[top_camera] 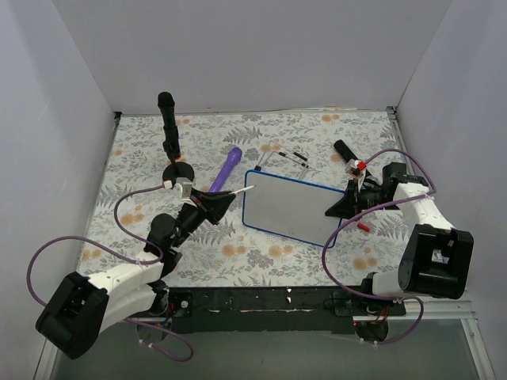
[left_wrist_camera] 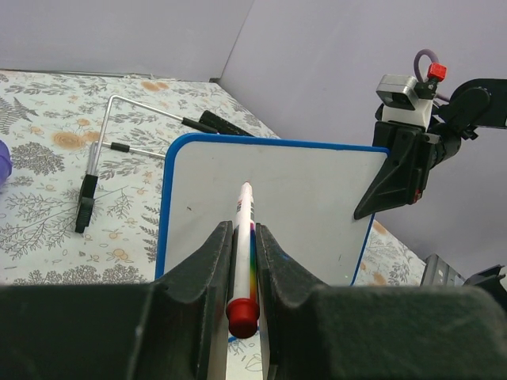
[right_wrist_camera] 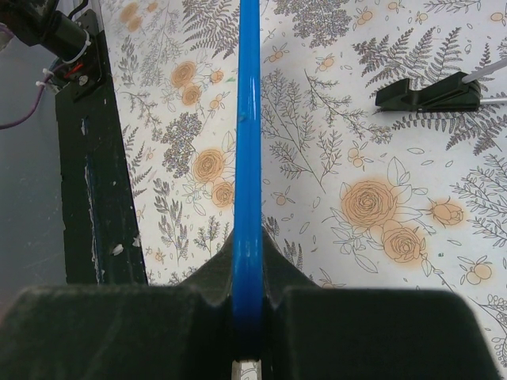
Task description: Write a sentence on the whiteboard
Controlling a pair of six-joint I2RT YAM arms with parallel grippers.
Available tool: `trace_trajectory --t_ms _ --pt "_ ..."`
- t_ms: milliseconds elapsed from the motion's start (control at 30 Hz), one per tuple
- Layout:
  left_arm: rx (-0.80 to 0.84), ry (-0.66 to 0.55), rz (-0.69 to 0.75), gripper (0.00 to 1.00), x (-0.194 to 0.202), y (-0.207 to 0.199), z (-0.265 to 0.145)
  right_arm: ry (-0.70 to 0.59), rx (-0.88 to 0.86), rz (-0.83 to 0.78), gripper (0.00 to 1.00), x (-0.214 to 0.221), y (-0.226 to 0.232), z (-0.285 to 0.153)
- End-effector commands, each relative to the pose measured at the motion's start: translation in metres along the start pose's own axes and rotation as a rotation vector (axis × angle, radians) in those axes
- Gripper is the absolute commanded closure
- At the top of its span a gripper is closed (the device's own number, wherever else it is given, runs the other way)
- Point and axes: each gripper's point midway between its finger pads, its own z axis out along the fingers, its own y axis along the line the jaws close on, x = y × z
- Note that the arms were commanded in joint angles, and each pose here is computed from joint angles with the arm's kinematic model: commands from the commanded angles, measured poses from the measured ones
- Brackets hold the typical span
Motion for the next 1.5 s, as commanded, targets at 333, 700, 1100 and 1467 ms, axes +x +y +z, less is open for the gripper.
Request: trace_trajectory --t_ms 333,700,1100,1467 --pt "0.033 -0.045 0.061 1.0 -0.015 -0.004 0.02 -0.005 0.022 -0.056 0.99 -0.004 -0.003 -0.003" --pt "-0.005 -0.036 0.08 1.0 -0.008 0.007 0.026 -0.006 0.021 -0.059 0.99 -0.004 -0.002 -0.003" --pt "-0.02 -0.011 0.075 1.0 0.005 0.016 0.027 -0.004 0.021 -0.055 0.99 -0.002 -0.002 -0.002" --pt "-0.038 0.032 0.07 1.0 0.02 0.021 0.014 -0.004 0.02 -0.053 0.99 -0.002 -0.002 -0.002"
